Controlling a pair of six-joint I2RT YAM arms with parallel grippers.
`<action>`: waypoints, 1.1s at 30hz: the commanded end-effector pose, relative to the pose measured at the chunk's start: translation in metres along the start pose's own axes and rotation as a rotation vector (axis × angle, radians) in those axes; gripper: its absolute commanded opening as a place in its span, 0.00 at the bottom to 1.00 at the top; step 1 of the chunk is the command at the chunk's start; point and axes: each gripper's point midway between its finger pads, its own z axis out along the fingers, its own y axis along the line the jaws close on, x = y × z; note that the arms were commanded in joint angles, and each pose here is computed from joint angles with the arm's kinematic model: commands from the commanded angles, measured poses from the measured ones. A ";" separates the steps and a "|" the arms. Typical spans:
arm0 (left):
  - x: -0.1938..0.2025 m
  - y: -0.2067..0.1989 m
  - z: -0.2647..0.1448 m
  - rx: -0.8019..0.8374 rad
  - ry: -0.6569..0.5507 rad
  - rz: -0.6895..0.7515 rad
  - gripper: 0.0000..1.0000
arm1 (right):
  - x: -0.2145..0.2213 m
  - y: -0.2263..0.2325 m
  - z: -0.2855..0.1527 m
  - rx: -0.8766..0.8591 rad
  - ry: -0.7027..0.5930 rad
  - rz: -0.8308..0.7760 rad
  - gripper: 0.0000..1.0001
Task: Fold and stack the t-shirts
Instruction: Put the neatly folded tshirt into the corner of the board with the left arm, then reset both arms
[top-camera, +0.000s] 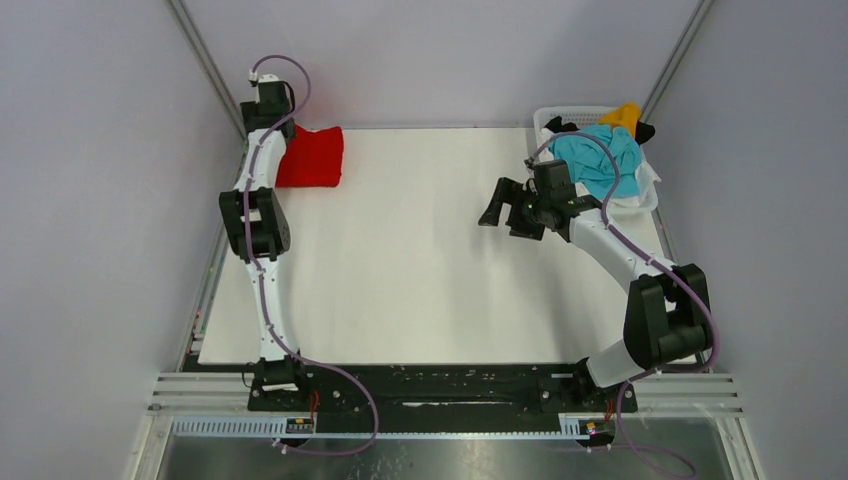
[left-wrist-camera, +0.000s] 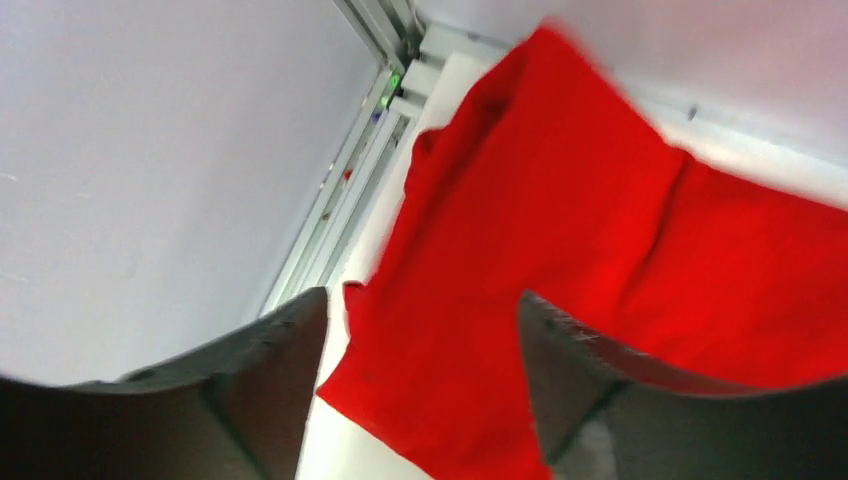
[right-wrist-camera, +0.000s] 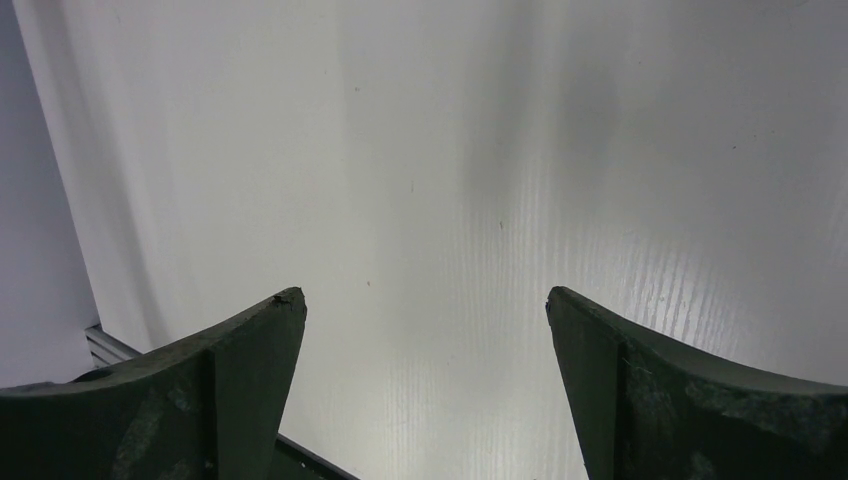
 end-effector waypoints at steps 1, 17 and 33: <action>-0.057 0.014 -0.010 -0.040 -0.161 -0.122 0.95 | -0.011 0.000 -0.009 0.018 -0.048 -0.024 0.99; 0.016 -0.045 -0.180 0.335 -0.018 -0.353 0.99 | 0.018 -0.031 -0.042 0.059 -0.197 -0.050 0.99; 0.194 -0.039 -0.376 0.703 0.012 -0.383 0.99 | 0.066 -0.109 -0.071 0.258 -0.420 0.002 1.00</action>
